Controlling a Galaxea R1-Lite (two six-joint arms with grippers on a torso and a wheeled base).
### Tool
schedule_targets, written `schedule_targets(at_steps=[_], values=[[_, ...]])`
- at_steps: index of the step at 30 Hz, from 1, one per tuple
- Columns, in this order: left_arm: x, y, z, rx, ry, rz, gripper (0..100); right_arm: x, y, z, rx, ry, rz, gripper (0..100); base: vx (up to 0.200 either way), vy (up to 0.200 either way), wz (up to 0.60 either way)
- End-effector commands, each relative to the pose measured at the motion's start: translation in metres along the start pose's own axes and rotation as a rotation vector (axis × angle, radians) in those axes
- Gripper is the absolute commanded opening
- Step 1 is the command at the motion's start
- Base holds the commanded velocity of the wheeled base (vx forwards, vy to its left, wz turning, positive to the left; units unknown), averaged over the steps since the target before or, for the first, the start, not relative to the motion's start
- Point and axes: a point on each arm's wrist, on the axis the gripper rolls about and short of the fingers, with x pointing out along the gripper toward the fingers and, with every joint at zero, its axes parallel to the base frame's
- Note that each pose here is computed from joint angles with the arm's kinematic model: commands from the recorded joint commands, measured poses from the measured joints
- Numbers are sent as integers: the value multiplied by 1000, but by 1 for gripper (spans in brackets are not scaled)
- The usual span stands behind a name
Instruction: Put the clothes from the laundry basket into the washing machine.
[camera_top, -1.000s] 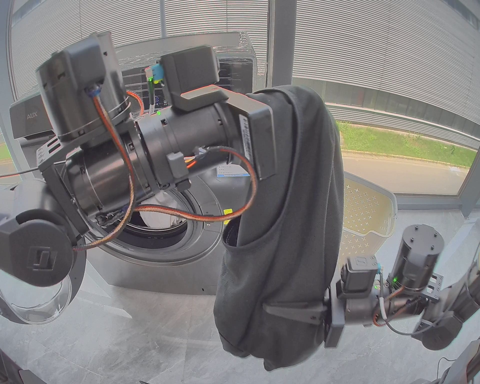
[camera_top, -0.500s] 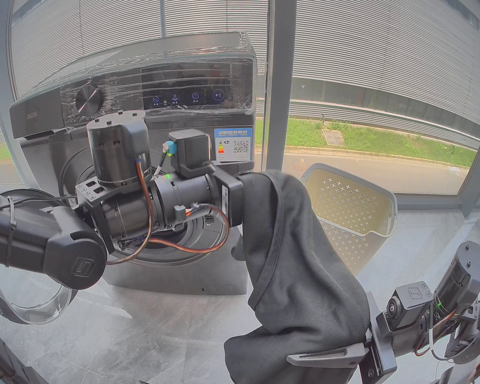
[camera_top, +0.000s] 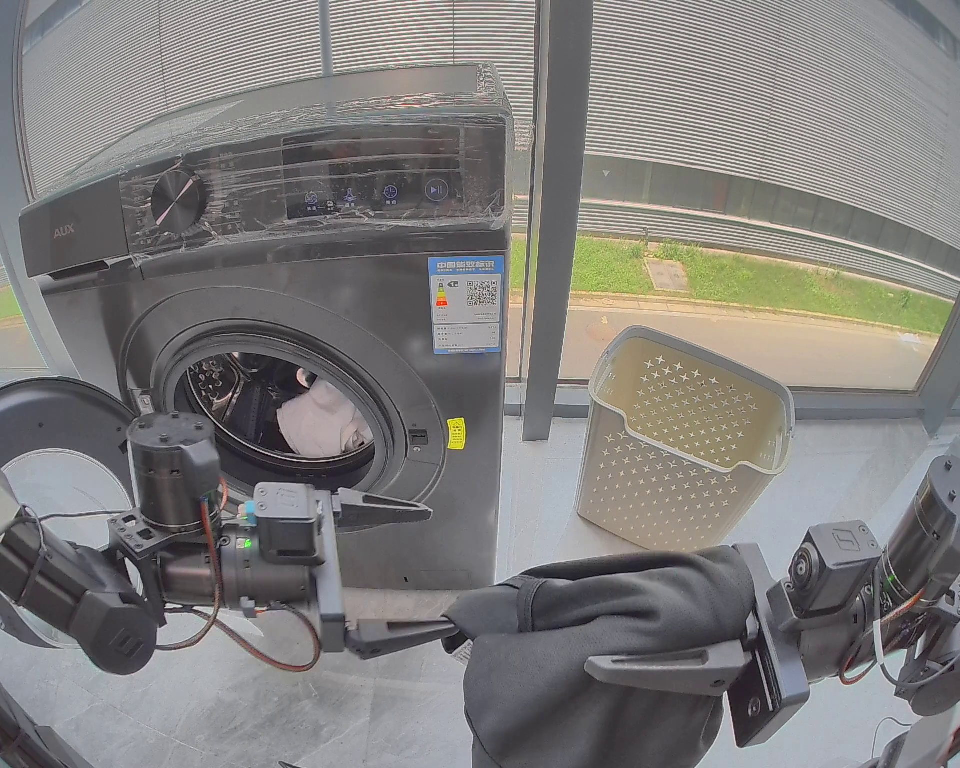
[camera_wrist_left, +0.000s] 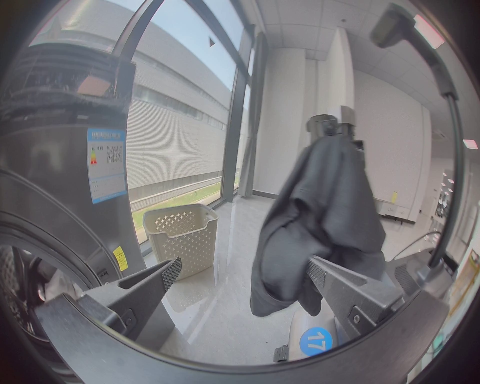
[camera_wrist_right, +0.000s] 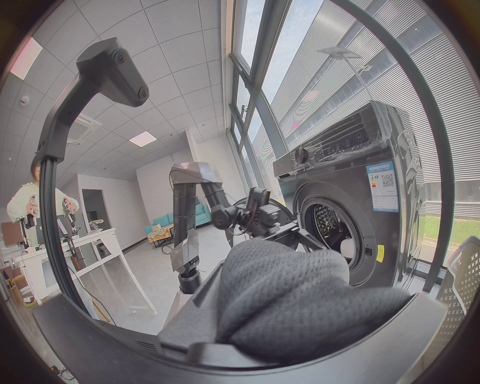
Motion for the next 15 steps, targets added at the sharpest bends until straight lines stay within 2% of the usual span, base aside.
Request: schedule_targets(at_steps=[1,4,5,6,7,8,12,15], values=[[-28,-13,-2,54,-24,5,100,2,-8,11,-8,-39,-27,0,0,0,0],[-34,-21,-13,27,0,-11,100,4,-13,17,-14,-58,-42,0,0,0,0],[-35,-23,-14,32,0,-18,100,4,-14,19,-17,-64,-44,0,0,0,0],[-36,-25,-16,51,0,-30,100,4,-16,20,-20,-70,-49,0,0,0,0],[-36,-25,-16,51,0,-30,100,4,-16,20,-20,-70,-49,0,0,0,0],[-33,-28,-13,94,-13,-61,100,4,-16,22,-18,-76,-48,0,0,0,0],[-19,-32,2,151,-55,-117,100,6,-16,22,-10,-73,-45,0,0,0,0],[-11,-35,10,179,-77,-150,100,10,-20,21,-6,-70,-46,0,0,0,0]])
